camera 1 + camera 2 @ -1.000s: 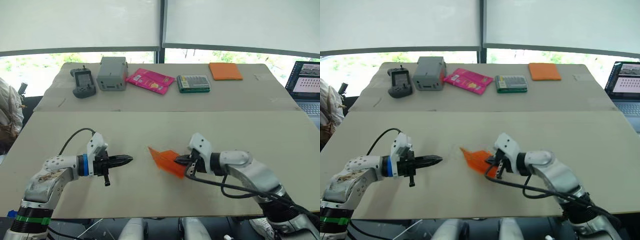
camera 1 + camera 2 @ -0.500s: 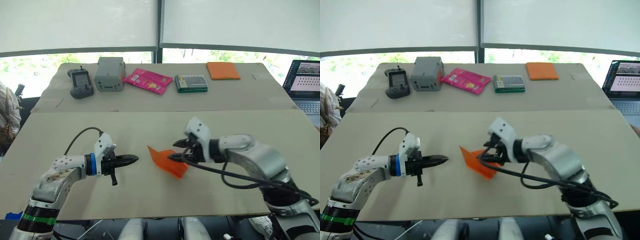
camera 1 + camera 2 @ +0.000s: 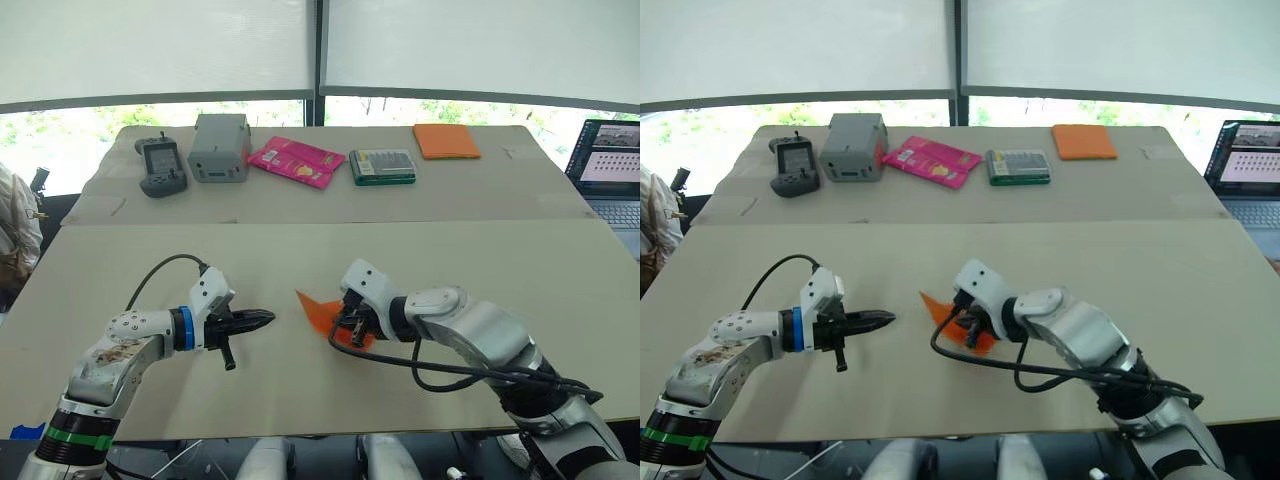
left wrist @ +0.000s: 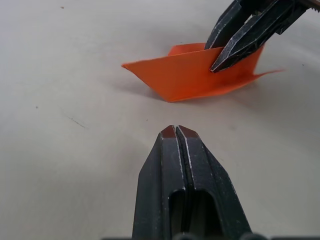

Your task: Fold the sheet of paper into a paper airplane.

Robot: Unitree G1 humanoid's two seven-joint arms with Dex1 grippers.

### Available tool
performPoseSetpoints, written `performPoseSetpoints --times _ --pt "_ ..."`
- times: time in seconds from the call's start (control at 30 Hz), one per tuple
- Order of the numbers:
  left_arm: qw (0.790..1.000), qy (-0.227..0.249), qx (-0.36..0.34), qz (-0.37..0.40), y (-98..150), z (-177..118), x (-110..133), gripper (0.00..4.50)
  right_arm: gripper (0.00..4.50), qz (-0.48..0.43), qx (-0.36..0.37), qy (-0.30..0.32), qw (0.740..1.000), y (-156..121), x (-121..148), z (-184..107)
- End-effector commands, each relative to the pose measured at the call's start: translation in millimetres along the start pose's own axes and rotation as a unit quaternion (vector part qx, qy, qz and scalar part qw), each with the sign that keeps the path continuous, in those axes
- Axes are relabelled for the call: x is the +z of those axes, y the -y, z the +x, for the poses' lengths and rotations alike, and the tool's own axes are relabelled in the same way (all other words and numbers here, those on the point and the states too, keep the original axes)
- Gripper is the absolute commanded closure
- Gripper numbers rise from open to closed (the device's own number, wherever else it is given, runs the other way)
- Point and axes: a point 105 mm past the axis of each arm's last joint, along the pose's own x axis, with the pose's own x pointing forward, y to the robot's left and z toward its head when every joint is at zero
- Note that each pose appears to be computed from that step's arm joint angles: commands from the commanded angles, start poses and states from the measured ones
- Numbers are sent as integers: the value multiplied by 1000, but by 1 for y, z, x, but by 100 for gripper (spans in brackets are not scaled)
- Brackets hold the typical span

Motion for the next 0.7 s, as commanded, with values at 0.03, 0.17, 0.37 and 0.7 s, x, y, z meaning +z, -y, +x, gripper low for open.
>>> performPoseSetpoints --times 0.03,0.17,0.37,0.7 --pt "1000 7 1 23 -3 1 8 450 447 -7 -9 14 1000 6 11 -6" --pt "1000 10 -5 24 -4 6 8 450 447 33 -76 46 996 50 17 -41" --pt "999 16 -11 29 -8 19 8 450 447 141 -289 68 944 156 -23 -104" --pt "999 23 -20 30 -3 34 4 450 447 210 -440 45 872 236 -78 -135"
